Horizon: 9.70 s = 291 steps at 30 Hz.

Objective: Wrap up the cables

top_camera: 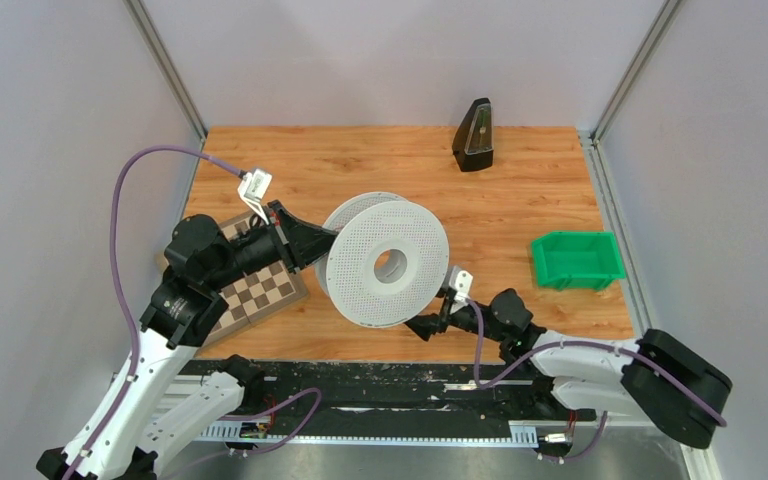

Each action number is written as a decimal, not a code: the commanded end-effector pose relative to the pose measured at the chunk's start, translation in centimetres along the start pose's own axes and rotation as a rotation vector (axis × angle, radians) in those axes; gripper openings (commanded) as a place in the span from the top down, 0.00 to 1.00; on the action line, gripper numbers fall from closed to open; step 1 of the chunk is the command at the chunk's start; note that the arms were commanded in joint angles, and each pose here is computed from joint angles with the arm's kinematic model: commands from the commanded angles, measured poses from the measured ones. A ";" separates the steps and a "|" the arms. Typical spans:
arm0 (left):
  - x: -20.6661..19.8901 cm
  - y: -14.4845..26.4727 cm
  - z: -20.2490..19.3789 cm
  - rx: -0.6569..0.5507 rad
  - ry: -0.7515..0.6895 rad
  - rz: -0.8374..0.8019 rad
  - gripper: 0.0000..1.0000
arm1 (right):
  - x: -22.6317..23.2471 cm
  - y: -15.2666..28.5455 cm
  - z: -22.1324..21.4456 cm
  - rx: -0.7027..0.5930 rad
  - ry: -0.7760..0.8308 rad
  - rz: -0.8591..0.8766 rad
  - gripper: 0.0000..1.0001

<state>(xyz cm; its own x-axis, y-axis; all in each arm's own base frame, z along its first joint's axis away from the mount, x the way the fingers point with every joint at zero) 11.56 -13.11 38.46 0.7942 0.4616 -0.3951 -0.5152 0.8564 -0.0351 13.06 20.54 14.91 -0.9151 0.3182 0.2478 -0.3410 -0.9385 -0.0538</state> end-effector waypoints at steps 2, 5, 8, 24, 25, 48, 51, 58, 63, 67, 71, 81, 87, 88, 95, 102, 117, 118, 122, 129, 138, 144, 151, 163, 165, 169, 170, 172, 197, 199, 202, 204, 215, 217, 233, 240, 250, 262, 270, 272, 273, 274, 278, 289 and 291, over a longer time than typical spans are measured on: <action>-2.1 0.8 3.7 -0.163 -0.054 -0.049 1.00 | 0.6 -4.0 2.1 -0.088 0.045 0.137 0.32; -2.1 0.8 3.9 -0.171 -0.058 -0.031 1.00 | 0.6 -5.2 0.6 -0.061 0.021 0.110 0.41; -1.5 0.8 4.2 -0.202 -0.063 0.051 1.00 | 0.9 -5.3 -1.1 -0.049 -0.032 0.093 0.71; 5.1 0.7 3.9 -0.333 -0.056 0.723 1.00 | 10.3 -7.2 -2.4 0.172 -0.012 -0.163 1.00; 5.3 0.7 4.0 -0.328 -0.075 0.743 1.00 | 10.7 -7.5 -1.8 0.192 0.001 -0.178 1.00; 7.5 1.1 -5.3 0.266 -0.704 0.339 1.00 | 11.4 -9.7 13.9 0.156 0.135 -0.154 1.00; 7.0 1.1 -6.0 0.307 -0.772 0.219 1.00 | 10.3 -9.1 14.7 0.140 0.129 -0.161 1.00; 5.6 0.7 -6.6 0.313 -0.803 -0.027 1.00 | 6.4 -7.4 15.4 0.142 0.107 -0.217 1.00; 5.2 0.5 -6.5 0.345 -0.790 -0.094 1.00 | 4.6 -5.2 15.6 0.139 0.104 -0.266 1.00; 4.6 0.5 -5.6 0.337 -0.769 -0.108 1.00 | 3.1 -3.2 14.8 0.142 0.096 -0.322 1.00; 3.4 0.5 -4.0 0.280 -0.705 -0.097 1.00 | 2.6 -1.2 14.1 0.125 0.061 -0.353 1.00; -0.5 0.4 -0.3 0.143 -0.410 -0.168 1.00 | 3.5 1.8 12.8 0.091 -0.001 -0.290 0.99; -1.7 0.3 1.2 0.034 -0.252 -0.159 1.00 | 4.1 2.9 12.5 0.057 -0.057 -0.263 0.98; -1.8 0.3 1.4 0.010 -0.244 -0.153 1.00 | 4.3 3.0 12.3 0.046 -0.090 -0.258 0.97; -1.9 0.6 2.4 -0.200 -0.107 -0.045 1.00 | 6.1 2.8 10.7 -0.055 -0.258 -0.030 0.94; -1.3 0.8 2.6 -0.294 -0.030 0.060 1.00 | 6.2 1.3 8.4 -0.058 -0.360 0.055 0.93; 1.6 0.3 2.1 -0.360 0.035 0.350 1.00 | 7.5 -2.2 4.6 0.077 -0.439 -0.036 0.92; 1.7 0.3 2.0 -0.358 0.035 0.353 1.00 | 7.6 -2.3 4.3 0.083 -0.437 -0.039 0.93; 2.3 0.0 1.9 -0.358 0.042 0.389 1.00 | 8.0 -2.7 4.0 0.094 -0.434 -0.045 1.00; 3.3 -0.4 1.8 -0.358 0.039 0.468 1.00 | 8.1 -4.1 3.5 0.148 -0.427 -0.140 0.97; 5.1 -0.7 0.6 -0.303 -0.024 0.595 1.00 | 7.7 -5.0 1.8 0.250 -0.393 -0.287 0.99; 4.2 -0.6 0.6 -0.319 0.005 0.508 1.00 | 8.7 -5.0 2.5 0.144 -0.478 -0.145 0.91; 0.8 0.9 2.5 -0.351 0.005 0.313 1.00 | 8.1 -3.5 3.7 0.021 -0.417 -0.160 0.79; -1.6 2.1 2.8 -0.556 -0.005 0.022 1.00 | 10.4 -2.0 6.2 -0.145 -0.472 0.152 1.00; -1.4 2.0 2.7 -0.585 -0.005 0.019 1.00 | 11.2 -2.3 6.9 -0.155 -0.487 0.233 1.00; -1.3 1.7 2.8 -0.630 0.009 -0.008 1.00 | 12.2 -3.2 8.0 -0.172 -0.523 0.327 1.00; -1.3 1.6 2.9 -0.637 0.015 -0.017 1.00 | 12.4 -3.6 8.4 -0.179 -0.528 0.350 1.00; -1.3 1.4 2.9 -0.650 0.019 -0.032 1.00 | 12.8 -4.3 8.8 -0.177 -0.537 0.381 1.00; -1.8 1.5 3.3 -0.640 0.037 -0.063 1.00 | 9.5 -0.3 7.4 -0.150 -0.401 0.034 0.42; -1.9 1.6 3.4 -0.641 0.037 -0.065 1.00 | 9.3 0.4 7.1 -0.122 -0.386 0.017 0.37; -2.1 1.7 3.5 -0.640 0.043 -0.072 1.00 | 8.9 1.5 6.6 -0.071 -0.370 -0.026 0.29; -2.2 1.7 3.5 -0.634 0.050 -0.079 1.00 | 8.6 2.3 6.3 -0.042 -0.358 -0.062 0.24; -2.0 1.8 3.7 -0.579 0.062 0.004 1.00 | 7.1 4.8 8.6 0.101 -0.221 -0.335 0.27; -1.7 1.9 3.7 -0.571 0.055 0.046 1.00 | 7.2 4.6 9.8 0.166 -0.143 -0.360 0.29; 0.4 3.0 3.3 -0.503 -0.045 0.363 1.00 | 10.7 0.7 14.9 0.440 0.703 -0.013 0.38; 0.5 3.1 3.4 -0.458 -0.039 0.407 1.00 | 10.8 -3.3 14.2 0.424 1.150 -0.072 0.39; 0.1 3.0 3.5 -0.451 -0.010 0.371 1.00 | 10.2 -6.0 12.3 0.500 1.481 -0.102 0.41; -0.1 2.9 3.5 -0.444 0.008 0.344 1.00 | 8.1 -8.3 9.3 0.711 1.517 -0.082 0.44; -0.1 2.7 3.3 -0.434 0.023 0.336 1.00 | 4.9 -9.0 8.6 0.803 1.492 -0.105 0.48; 0.0 2.6 3.2 -0.427 0.025 0.338 1.00 | 4.9 -9.1 8.5 0.799 1.483 -0.100 0.53; 0.0 2.6 3.2 -0.427 0.025 0.337 1.00 | 4.9 -9.2 8.5 0.796 1.478 -0.096 0.58; 0.1 2.5 3.2 -0.424 0.026 0.339 1.00 | 4.9 -9.2 8.5 0.794 1.473 -0.092 0.65; 0.3 2.3 3.1 -0.425 0.038 0.347 1.00 | 4.9 -9.1 8.2 0.764 1.419 -0.077 1.00; 1.9 1.3 2.2 -0.418 0.091 0.439 1.00 | 7.5 -6.5 10.2 0.411 1.099 0.108 1.00; 2.2 1.0 2.0 -0.407 0.099 0.455 1.00 | 7.7 -6.0 10.0 0.378 1.061 0.136 1.00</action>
<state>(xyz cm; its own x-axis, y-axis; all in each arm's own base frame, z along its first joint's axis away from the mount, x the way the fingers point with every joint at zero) 13.08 -10.78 37.48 0.4442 0.7528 -0.4857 -0.8829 0.4600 -0.0944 11.30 27.05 26.69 -0.6385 -0.0419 -0.7685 -0.4213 -0.8167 0.3945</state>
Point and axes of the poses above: each gripper's point midway between its finger pads, its own y axis back along the fingers, its own x axis along the line the jaws close on, z = x × y, the point moved 10 cm from there along y, back along the fingers, and after that the axes turned 15 degrees about -y, right-handed, at the moved point
